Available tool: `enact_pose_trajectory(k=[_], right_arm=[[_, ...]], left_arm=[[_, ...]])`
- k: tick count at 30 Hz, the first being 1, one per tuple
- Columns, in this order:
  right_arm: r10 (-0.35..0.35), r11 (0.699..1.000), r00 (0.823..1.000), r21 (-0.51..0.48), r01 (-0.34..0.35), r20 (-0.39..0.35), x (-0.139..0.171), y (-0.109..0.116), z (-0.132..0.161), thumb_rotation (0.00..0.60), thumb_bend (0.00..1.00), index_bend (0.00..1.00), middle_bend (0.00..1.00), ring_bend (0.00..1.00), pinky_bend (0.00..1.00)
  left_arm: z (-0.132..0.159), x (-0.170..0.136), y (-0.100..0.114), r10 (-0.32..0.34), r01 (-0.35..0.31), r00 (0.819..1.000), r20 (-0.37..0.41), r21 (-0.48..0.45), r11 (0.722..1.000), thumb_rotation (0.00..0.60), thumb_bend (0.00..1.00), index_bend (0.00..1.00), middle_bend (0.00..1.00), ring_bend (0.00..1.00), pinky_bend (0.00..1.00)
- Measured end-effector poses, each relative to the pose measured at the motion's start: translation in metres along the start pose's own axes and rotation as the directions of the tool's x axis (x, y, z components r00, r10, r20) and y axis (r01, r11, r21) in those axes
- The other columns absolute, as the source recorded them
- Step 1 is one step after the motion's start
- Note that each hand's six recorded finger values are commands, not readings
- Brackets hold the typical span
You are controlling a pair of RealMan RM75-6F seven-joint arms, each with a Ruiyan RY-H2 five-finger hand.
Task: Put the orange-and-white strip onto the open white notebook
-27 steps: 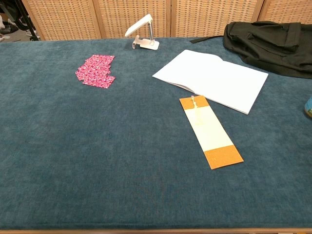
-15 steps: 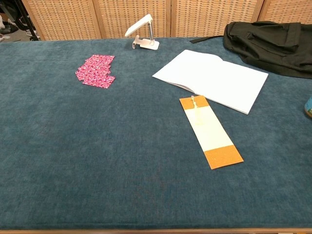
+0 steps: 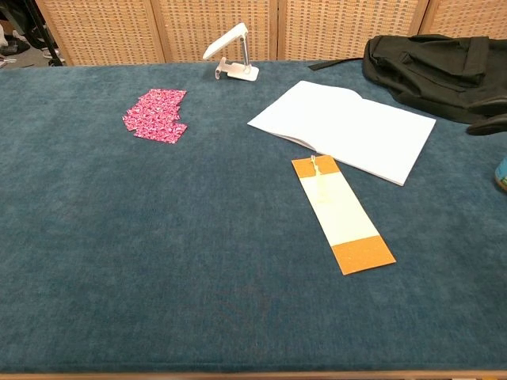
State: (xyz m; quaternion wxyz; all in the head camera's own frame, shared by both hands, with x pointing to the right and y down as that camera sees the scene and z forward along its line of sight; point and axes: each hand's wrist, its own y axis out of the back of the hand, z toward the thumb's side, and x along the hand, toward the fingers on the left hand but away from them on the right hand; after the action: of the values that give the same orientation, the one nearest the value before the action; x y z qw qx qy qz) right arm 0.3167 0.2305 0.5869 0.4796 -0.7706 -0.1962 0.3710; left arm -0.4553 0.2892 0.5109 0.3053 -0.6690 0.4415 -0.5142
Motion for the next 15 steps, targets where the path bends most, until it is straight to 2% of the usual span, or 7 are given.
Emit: enact_pose_trajectory(k=[2,6,9,12,15], right_arm=[[0.026,0.996,0.994,0.089,-0.017,-0.107,-0.022,-0.002,0.000,0.600,0.00,0.09,0.00,0.00,0.00],[0.051,0.981,0.974,0.194,-0.007,-0.222,-0.049,-0.003,0.002,0.600,0.00,0.10,0.00,0.00,0.00],[0.066,0.962,0.949,0.272,0.022,-0.307,-0.068,-0.003,0.007,0.600,0.00,0.12,0.00,0.00,0.00],[0.103,0.933,0.914,0.356,0.047,-0.392,-0.085,-0.007,0.014,0.600,0.00,0.13,0.00,0.00,0.00],[0.162,0.891,0.872,0.448,0.073,-0.462,-0.102,-0.016,0.020,0.600,0.00,0.14,0.00,0.00,0.00]], left_arm=[[-0.001,0.001,-0.001,-0.001,0.001,1.000,-0.007,0.003,1.000,0.600,0.00,0.00,0.00,0.00,0.00],[-0.003,0.003,-0.003,-0.008,0.008,1.000,-0.019,0.007,1.000,0.600,0.00,0.00,0.00,0.00,0.00],[-0.006,0.005,-0.004,-0.012,0.012,0.999,-0.033,0.008,1.000,0.600,0.00,0.00,0.00,0.00,0.00],[-0.009,0.008,-0.005,-0.016,0.017,0.999,-0.047,0.009,1.000,0.600,0.00,0.00,0.00,0.00,0.00],[-0.010,0.011,-0.006,-0.021,0.021,0.998,-0.056,0.009,1.000,0.600,0.00,0.00,0.00,0.00,0.00]])
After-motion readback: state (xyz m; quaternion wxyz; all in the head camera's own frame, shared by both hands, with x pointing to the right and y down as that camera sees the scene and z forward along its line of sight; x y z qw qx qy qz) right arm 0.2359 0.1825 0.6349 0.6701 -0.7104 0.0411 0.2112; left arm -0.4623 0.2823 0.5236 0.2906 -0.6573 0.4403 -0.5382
